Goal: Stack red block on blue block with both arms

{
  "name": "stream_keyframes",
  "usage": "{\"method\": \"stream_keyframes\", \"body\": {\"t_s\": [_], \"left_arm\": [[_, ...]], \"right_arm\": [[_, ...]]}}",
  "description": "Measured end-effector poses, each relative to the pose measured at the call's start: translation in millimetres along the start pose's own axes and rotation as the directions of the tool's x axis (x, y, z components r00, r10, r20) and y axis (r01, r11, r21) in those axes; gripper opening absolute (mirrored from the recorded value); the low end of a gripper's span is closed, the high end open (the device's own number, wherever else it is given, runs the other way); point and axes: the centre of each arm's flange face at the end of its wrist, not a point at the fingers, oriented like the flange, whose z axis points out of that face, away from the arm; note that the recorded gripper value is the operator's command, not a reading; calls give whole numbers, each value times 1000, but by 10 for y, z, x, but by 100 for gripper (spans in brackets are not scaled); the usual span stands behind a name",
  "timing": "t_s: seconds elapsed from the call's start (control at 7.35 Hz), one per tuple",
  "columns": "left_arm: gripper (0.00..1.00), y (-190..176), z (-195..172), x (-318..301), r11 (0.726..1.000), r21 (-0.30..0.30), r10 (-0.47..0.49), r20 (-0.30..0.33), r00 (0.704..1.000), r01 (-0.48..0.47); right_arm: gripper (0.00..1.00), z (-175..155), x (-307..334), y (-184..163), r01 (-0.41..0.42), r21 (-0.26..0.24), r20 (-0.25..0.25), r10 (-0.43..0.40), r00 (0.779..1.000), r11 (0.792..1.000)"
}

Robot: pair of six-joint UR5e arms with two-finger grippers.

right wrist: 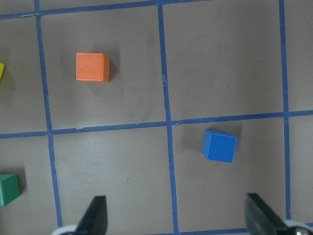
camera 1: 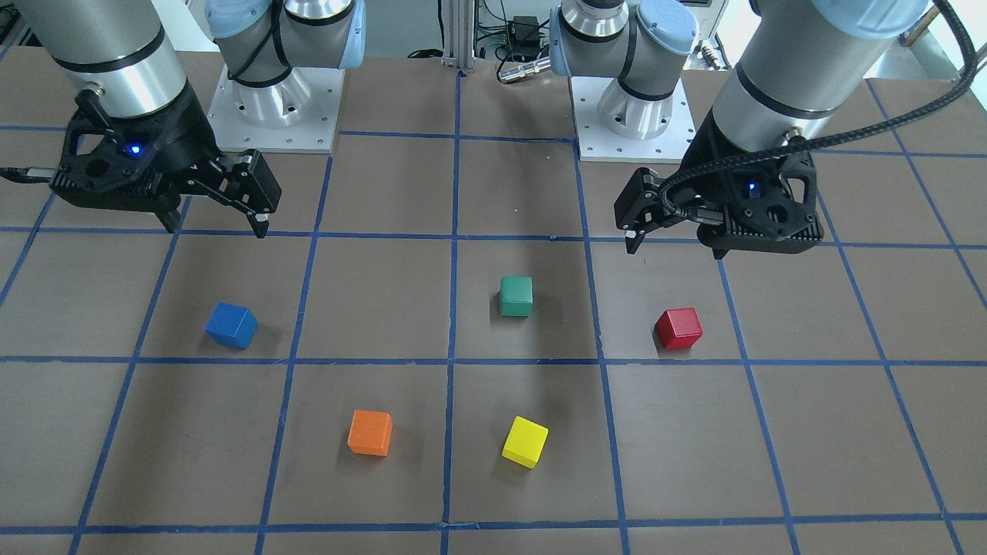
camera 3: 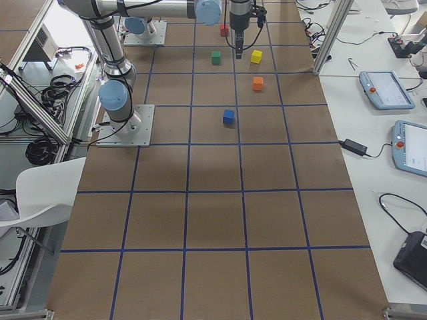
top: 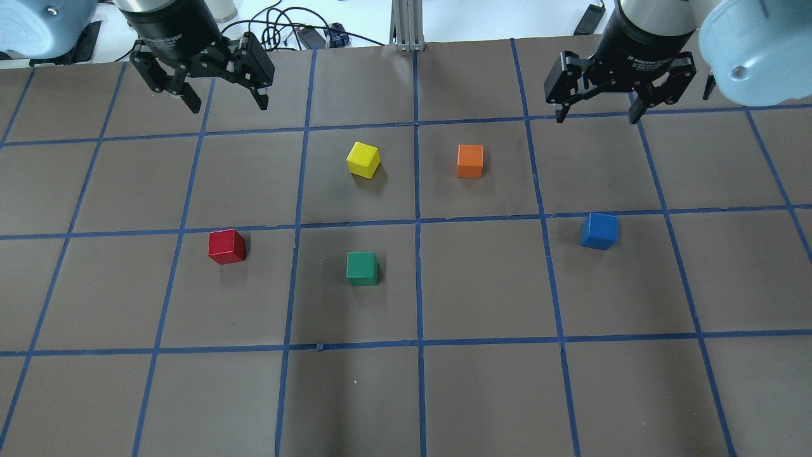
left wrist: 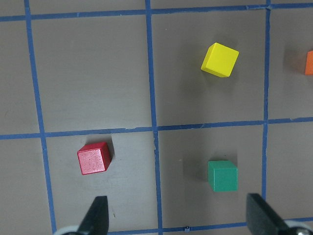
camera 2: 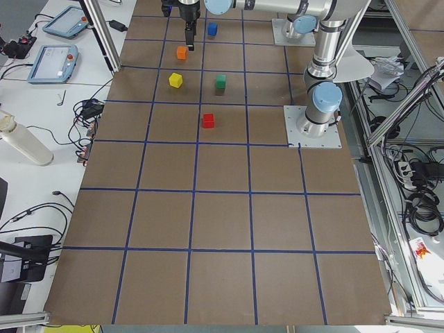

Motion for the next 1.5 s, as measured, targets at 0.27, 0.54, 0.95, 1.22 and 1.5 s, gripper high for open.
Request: {"method": "stream_keyframes", "body": {"t_s": [0.27, 0.54, 0.95, 1.22, 1.5], "left_arm": [[100, 42, 30, -4, 1000, -7, 6, 0, 1000, -6], [100, 43, 50, -9, 1000, -8, 11, 1, 1000, -11], [100, 46, 45, -11, 1000, -4, 16, 3, 1000, -16], [100, 36, 41, -64, 1000, -2, 26, 8, 1000, -26], [100, -43, 88, -337, 998, -1, 61, 9, 998, -61]], "right_arm": [[100, 20, -2, -7, -1, -3, 0, 1, 1000, 1000], [100, 19, 1, -2, -1, -2, 0, 1, 1000, 1000], [100, 9, 2, 8, -1, -2, -1, 1, 1000, 1000], [100, 3, 2, 7, 1, 0, -1, -1, 1000, 1000], [100, 1, 9, 5, 6, 0, -3, -6, 1000, 1000]]}}
